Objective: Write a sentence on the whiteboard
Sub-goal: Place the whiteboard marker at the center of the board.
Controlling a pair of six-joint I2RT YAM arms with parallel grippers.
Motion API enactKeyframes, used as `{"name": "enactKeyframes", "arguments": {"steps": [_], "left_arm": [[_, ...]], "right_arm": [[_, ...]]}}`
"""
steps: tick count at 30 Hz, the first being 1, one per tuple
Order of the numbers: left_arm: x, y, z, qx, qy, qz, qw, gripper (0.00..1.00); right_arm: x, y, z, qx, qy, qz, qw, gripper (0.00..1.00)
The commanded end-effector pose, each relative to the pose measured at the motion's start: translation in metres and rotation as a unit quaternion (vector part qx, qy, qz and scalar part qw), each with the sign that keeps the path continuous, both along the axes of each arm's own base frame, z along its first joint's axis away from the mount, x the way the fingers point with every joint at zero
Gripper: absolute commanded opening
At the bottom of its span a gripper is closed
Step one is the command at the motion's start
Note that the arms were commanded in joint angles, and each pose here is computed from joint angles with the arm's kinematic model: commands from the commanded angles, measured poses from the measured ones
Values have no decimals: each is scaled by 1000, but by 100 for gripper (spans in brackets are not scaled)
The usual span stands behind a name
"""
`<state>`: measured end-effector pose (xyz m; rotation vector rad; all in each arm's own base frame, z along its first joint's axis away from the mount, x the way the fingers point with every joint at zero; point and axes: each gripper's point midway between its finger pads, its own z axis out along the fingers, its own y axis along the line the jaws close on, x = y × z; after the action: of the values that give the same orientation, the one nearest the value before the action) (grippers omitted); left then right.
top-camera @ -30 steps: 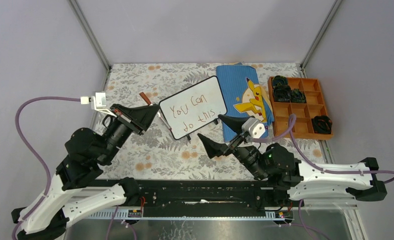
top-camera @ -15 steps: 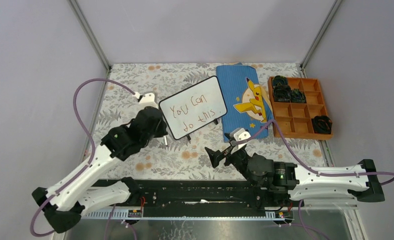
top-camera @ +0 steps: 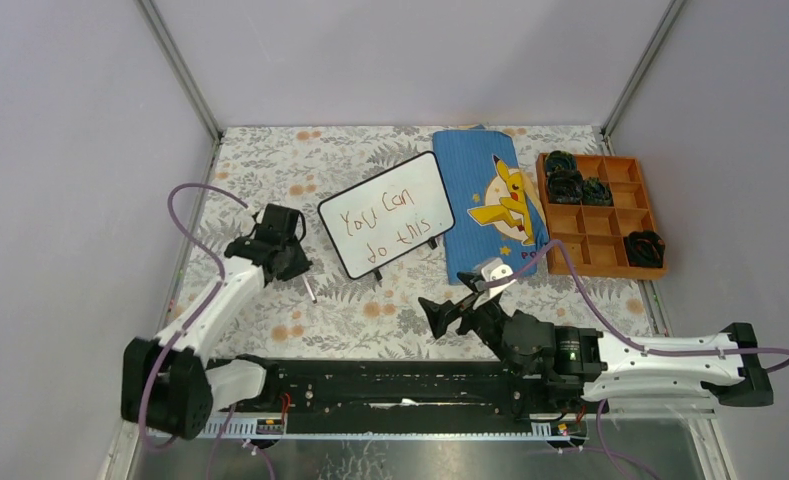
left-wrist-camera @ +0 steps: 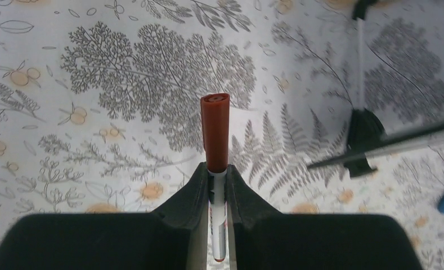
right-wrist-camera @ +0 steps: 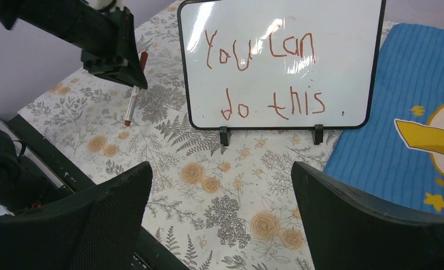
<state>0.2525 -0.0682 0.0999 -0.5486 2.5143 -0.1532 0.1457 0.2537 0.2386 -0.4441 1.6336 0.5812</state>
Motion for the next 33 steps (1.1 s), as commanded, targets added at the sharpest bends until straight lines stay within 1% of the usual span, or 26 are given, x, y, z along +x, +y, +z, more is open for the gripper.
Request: {"name": "enactKeyframes", "arguments": {"steps": [1,4,8,14,17,19,24,26,30,33], "left_arm": [[38,5,-15,-9,-11,16,1000,0],[50,6,-31,-3,7,17,1000,0],[61,19,-51,16,22,27,999,0],[62,24,-74,8,56,19,998,0],[62,24,-80,1,62,16,998,1],[62,23,-84,-4,67,12,998,4],[64,22,-89,-21,80,6,997,8],[64,22,-89,-23,80,7,996,11],[65,22,-91,-23,81,6,996,26],[64,24,-92,-23,85,9,996,32]], "right_arm": [[5,-10,12,24,4,-27,999,100],[7,-16,14,19,6,-38,999,100],[8,-21,16,20,10,-45,999,100],[8,-21,20,23,12,-48,999,100],[7,-18,23,20,16,-42,999,100],[7,-19,19,6,18,-43,999,100],[6,-16,20,7,23,-42,999,100],[6,-16,20,9,25,-43,999,100],[5,-14,20,11,29,-41,999,100],[5,-13,20,10,31,-41,999,100]]}}
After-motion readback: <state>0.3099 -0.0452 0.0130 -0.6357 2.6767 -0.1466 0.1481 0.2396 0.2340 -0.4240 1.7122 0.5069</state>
